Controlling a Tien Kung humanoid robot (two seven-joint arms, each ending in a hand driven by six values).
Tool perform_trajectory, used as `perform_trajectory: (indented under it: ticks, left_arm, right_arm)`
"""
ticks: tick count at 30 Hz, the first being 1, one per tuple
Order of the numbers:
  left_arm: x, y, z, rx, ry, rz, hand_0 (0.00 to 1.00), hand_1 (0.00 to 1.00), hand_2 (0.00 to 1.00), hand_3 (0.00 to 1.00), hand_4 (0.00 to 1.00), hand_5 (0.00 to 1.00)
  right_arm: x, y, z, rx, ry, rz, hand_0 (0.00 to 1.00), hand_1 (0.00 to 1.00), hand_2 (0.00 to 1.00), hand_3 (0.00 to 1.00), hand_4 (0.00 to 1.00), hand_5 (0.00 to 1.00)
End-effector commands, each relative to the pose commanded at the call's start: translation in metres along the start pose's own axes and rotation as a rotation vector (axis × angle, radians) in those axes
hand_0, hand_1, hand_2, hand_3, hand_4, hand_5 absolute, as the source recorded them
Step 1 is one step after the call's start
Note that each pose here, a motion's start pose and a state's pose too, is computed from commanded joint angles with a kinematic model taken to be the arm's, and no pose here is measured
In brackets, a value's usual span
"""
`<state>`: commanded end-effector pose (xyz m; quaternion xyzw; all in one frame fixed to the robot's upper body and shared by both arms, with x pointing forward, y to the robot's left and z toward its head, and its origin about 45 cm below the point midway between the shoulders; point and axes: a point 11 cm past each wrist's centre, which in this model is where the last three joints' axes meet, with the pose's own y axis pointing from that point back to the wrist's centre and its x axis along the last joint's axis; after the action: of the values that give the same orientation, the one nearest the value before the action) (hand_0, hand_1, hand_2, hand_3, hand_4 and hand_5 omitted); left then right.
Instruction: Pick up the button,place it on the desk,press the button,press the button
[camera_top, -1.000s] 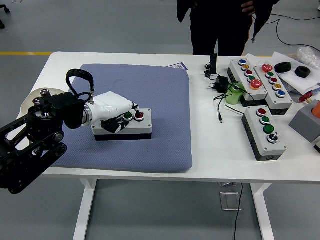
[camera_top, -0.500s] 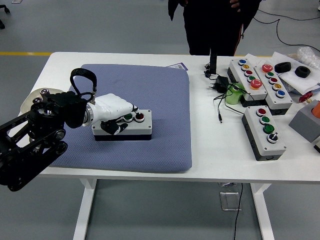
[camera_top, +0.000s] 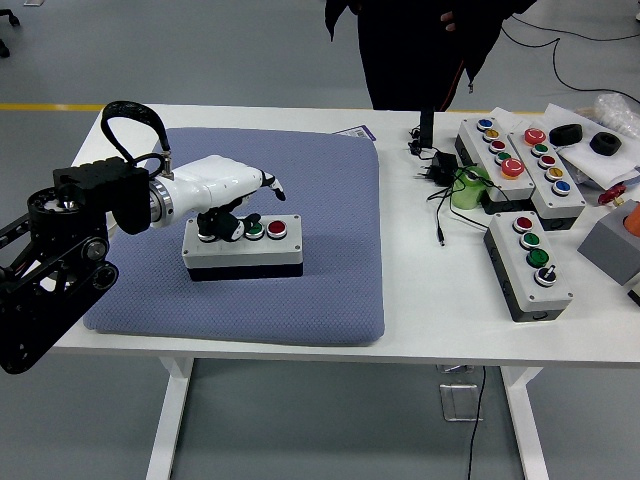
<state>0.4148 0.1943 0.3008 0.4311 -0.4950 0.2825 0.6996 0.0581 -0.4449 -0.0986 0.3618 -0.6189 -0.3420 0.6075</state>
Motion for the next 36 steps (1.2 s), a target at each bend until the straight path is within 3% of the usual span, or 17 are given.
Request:
perform_trajectory:
  ticks: [3,4,9,10,15,16,22,26,36]
  left_arm:
    - [0.007,0.001,-0.016,0.049,0.094,0.111,0.002,0.002,0.083,0.818,0.723,0.106]
    - [0.009,0.002,-0.022,0.067,0.131,0.140,0.297,0.394,0.419,0.967,0.852,0.792]
    - [0.004,0.003,-0.050,0.119,0.360,0.240,0.297,0.394,0.419,0.967,0.852,0.792]
    - [0.004,0.003,-0.054,0.119,0.404,0.259,0.869,0.910,0.955,0.998,0.820,0.998]
    - [0.000,0.008,-0.085,0.137,0.670,0.425,0.869,0.910,0.955,0.998,0.820,0.998]
    - [0.000,0.010,-0.092,0.145,0.716,0.462,0.952,0.952,0.998,0.998,0.810,0.998]
    - [-0.007,0.025,-0.133,0.229,1.020,0.636,0.977,0.962,0.998,0.998,0.791,0.998]
    - [-0.019,0.027,-0.146,0.243,1.212,0.647,0.977,0.962,0.998,0.998,0.791,0.998]
    - [-0.040,0.028,-0.156,0.186,1.638,0.636,0.942,0.936,0.985,0.998,0.769,0.998]
  right_arm:
    - [0.000,0.000,0.000,-0.001,-0.001,-0.001,0.753,0.710,0.719,0.587,0.188,0.148]
    - [0.000,0.000,0.000,-0.001,-0.001,-0.001,0.753,0.710,0.720,0.587,0.188,0.147]
    - [-0.001,0.000,0.001,-0.003,-0.001,-0.001,0.753,0.710,0.720,0.587,0.188,0.147]
    - [-0.001,0.000,0.001,-0.003,-0.001,-0.001,0.753,0.709,0.719,0.587,0.189,0.145]
    - [-0.001,0.000,0.002,-0.005,-0.002,-0.002,0.753,0.709,0.719,0.587,0.189,0.145]
    - [-0.001,0.000,0.002,-0.005,-0.001,-0.002,0.753,0.709,0.719,0.588,0.189,0.146]
    - [-0.001,0.000,0.003,-0.008,0.001,-0.002,0.753,0.710,0.719,0.587,0.189,0.145]
    - [-0.002,0.000,0.004,-0.010,0.004,-0.001,0.753,0.710,0.719,0.587,0.189,0.145]
    - [-0.002,0.000,0.005,-0.011,0.006,-0.001,0.753,0.710,0.719,0.587,0.189,0.145]
